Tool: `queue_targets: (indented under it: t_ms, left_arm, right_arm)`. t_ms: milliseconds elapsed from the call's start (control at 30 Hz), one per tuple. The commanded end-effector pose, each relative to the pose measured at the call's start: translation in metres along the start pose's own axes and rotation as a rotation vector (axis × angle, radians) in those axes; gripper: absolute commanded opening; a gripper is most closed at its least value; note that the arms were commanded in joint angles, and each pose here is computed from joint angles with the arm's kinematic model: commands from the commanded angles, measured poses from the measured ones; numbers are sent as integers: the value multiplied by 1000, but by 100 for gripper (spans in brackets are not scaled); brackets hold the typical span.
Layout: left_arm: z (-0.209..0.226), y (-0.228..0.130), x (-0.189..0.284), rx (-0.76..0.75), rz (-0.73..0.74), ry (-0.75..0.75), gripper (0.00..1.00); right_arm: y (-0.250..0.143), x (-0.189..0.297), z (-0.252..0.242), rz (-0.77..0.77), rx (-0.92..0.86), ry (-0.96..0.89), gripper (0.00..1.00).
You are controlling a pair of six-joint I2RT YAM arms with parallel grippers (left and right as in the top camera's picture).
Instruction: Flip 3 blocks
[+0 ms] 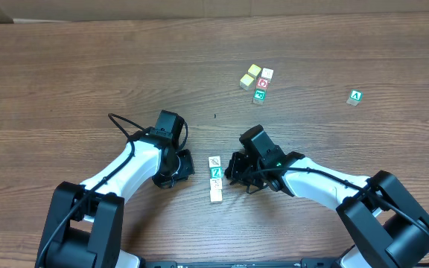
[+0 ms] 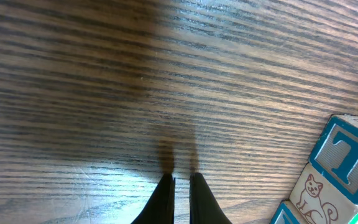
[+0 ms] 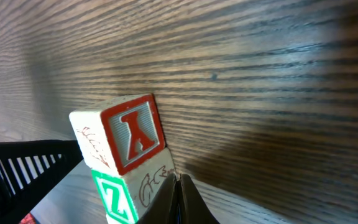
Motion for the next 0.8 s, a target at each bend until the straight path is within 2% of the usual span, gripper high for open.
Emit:
queue_targets:
  t_ms: [0, 767]
  left_arm:
    - [2, 1, -2, -4, 12, -5, 4]
    - [2, 1, -2, -5, 10, -6, 4]
  right_arm:
    - [-3, -1, 1, 21, 11, 21, 4]
    - [-3, -2, 3, 23, 15, 34, 4]
Point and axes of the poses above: each gripper's point midway between its finger pads, its own x axis back along the fingers, its own z axis along the line the jaws close on, y = z × x, the point moved 10 cm from there along x, back along the fingers, and after that the axes turned 6 degrees about x, right-handed, at the moved point
